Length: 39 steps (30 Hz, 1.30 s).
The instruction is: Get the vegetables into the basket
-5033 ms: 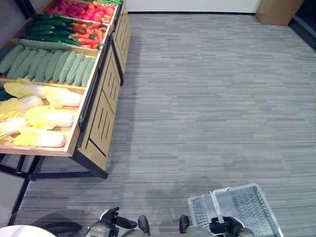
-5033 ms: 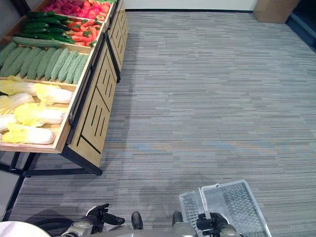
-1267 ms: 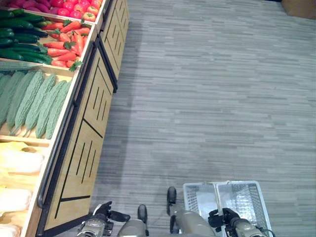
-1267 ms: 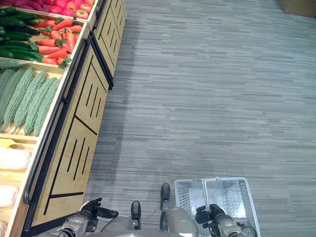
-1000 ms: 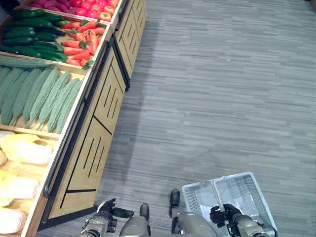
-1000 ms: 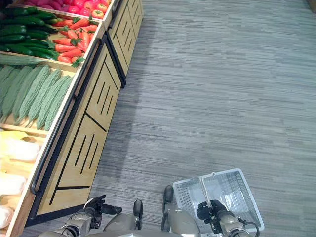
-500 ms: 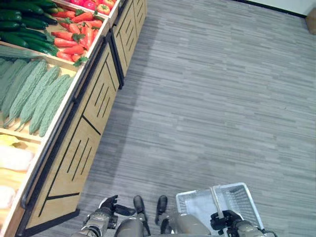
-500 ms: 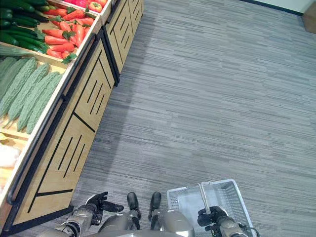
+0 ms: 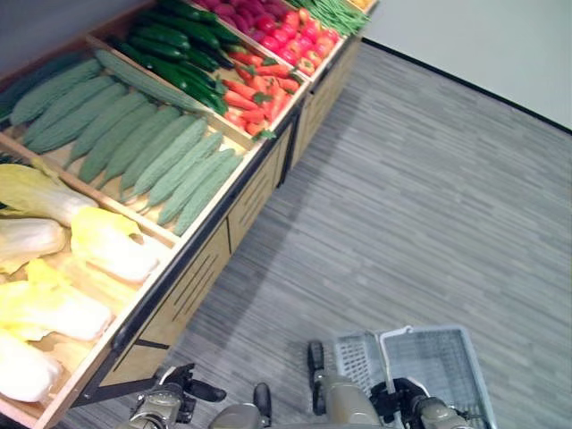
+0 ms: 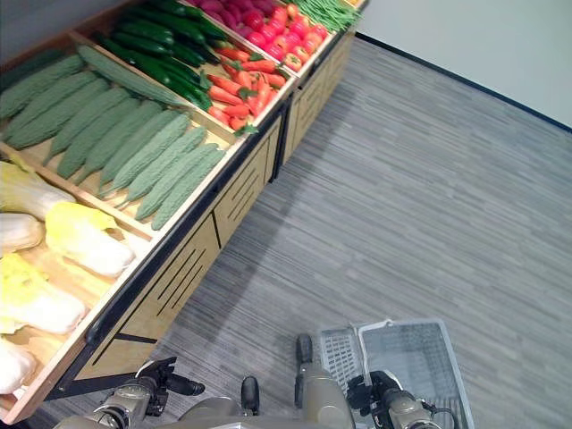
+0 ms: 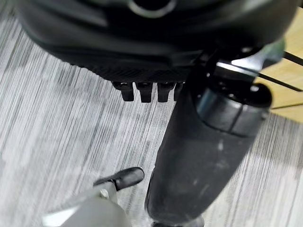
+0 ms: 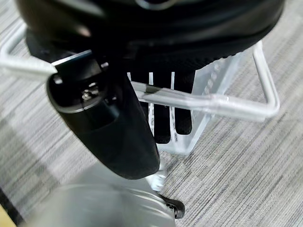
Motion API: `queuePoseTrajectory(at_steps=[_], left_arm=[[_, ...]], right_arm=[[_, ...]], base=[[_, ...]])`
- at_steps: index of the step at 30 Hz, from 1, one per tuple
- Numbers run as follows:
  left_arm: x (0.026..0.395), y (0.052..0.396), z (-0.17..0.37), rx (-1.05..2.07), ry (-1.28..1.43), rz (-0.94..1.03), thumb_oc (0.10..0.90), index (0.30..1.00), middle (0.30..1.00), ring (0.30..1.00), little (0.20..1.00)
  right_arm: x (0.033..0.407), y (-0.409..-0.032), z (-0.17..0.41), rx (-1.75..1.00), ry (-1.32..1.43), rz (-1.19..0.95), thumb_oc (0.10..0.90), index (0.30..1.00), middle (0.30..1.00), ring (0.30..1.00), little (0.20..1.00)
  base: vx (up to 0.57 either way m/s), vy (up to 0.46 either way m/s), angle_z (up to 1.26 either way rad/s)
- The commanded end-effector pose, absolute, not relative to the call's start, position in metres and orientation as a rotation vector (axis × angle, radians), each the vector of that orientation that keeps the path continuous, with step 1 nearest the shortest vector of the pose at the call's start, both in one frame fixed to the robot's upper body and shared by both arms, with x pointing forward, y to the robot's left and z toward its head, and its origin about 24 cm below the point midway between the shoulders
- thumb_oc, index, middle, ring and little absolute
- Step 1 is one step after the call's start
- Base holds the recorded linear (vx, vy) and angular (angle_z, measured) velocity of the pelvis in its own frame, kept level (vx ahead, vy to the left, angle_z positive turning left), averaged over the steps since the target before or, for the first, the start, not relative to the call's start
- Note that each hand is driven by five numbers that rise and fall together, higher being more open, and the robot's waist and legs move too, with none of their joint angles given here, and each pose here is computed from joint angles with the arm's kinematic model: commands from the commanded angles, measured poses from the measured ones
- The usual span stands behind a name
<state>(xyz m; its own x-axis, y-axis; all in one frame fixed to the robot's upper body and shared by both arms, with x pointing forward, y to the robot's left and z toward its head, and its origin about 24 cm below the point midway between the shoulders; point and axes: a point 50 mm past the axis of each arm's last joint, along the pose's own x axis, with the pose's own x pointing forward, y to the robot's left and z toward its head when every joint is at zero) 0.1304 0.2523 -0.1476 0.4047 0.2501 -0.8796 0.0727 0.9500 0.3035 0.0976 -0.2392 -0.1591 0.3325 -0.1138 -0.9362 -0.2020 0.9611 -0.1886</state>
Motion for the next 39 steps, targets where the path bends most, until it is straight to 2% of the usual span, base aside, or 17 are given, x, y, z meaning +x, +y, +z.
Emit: queuePoseTrajectory(at_steps=[1,7,17,24,29,34,36,39], left_arm=[[0.135,0.258,-0.144,0.318,1.128,0.140,0.900,1.000,1.000,1.000,1.000],[0.131,0.251,-0.148,0.295,1.149,0.132,0.900,1.000,1.000,1.000,1.000],[0.153,0.236,-0.144,0.210,1.081,0.157,0.900,1.000,1.000,1.000,1.000],[0.161,0.216,-0.144,0.223,1.058,0.050,0.900,1.000,1.000,1.000,1.000],[0.158,0.217,-0.145,0.188,1.058,0.057,0.900,1.000,1.000,1.000,1.000],[0.190,0.208,-0.125,0.128,0.849,0.047,0.900,1.000,1.000,1.000,1.000],[0.219,0.203,-0.085,0.048,0.573,0.025,0.900,1.000,1.000,1.000,1.000],[0.227,0.208,-0.047,-0.018,0.369,0.003,0.900,1.000,1.000,1.000,1.000]], right_arm=[[0.098,-0.252,-0.155,-0.307,1.232,0.048,0.400,0.300,0.300,0.300,0.300],[0.089,-0.258,-0.156,-0.325,1.267,0.042,0.400,0.300,0.300,0.300,0.300],[0.095,-0.263,-0.153,-0.306,1.229,-0.010,0.400,0.300,0.300,0.300,0.300],[0.083,-0.276,-0.151,-0.257,1.241,-0.092,0.400,0.300,0.300,0.300,0.300],[0.081,-0.272,-0.153,-0.253,1.255,-0.092,0.400,0.300,0.300,0.300,0.300],[0.084,-0.262,-0.155,-0.283,1.238,-0.039,0.400,0.300,0.300,0.300,0.300],[0.090,-0.260,-0.154,-0.283,1.198,-0.034,0.400,0.300,0.300,0.300,0.300],[0.092,-0.259,-0.152,-0.286,1.173,-0.025,0.400,0.300,0.300,0.300,0.300]], base=[[0.07,-0.163,0.49],[0.16,-0.359,0.88],[0.04,-0.245,0.81],[-0.03,0.127,1.22],[0.02,0.217,0.13],[0.02,0.224,0.07],[-0.01,0.164,0.03],[-0.01,0.058,0.13]])
